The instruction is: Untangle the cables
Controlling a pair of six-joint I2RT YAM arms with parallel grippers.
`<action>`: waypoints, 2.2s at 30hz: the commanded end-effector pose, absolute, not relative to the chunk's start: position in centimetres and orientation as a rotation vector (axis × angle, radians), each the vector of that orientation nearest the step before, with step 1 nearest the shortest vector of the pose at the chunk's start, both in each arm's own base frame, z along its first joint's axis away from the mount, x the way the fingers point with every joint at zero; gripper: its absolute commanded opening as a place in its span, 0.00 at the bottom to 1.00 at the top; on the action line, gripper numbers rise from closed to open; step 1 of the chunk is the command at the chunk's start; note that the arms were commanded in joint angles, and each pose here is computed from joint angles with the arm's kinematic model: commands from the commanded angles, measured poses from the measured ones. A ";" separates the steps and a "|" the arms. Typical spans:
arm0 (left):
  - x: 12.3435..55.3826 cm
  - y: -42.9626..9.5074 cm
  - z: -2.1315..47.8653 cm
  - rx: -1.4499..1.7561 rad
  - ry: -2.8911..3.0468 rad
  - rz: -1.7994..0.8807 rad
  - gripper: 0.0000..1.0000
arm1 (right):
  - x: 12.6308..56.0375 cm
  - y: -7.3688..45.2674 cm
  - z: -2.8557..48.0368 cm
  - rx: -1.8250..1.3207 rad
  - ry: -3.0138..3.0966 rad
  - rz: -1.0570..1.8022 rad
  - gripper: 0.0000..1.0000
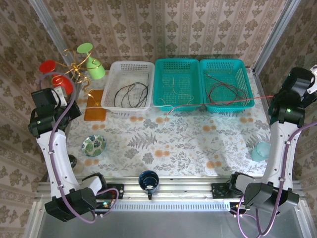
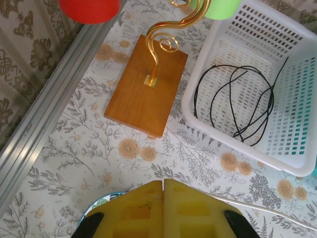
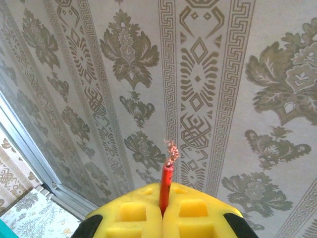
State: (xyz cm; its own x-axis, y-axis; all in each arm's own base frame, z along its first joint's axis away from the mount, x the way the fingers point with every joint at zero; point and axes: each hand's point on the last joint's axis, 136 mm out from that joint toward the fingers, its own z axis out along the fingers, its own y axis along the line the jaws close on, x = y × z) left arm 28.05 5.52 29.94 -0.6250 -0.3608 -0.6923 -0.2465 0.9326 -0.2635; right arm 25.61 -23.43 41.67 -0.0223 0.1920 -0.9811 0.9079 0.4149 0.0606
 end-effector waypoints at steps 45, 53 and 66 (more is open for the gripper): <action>30.0 -17.7 34.5 0.136 2.126 -0.578 0.00 | 34.4 -10.0 59.8 0.603 1.219 0.021 0.00; 29.5 -21.5 32.1 0.196 2.176 -0.625 0.00 | 37.3 -9.7 66.0 0.542 1.054 0.079 0.00; 28.7 -25.4 29.0 0.254 2.241 -0.679 0.00 | 45.7 -10.4 67.1 0.482 1.057 0.034 0.00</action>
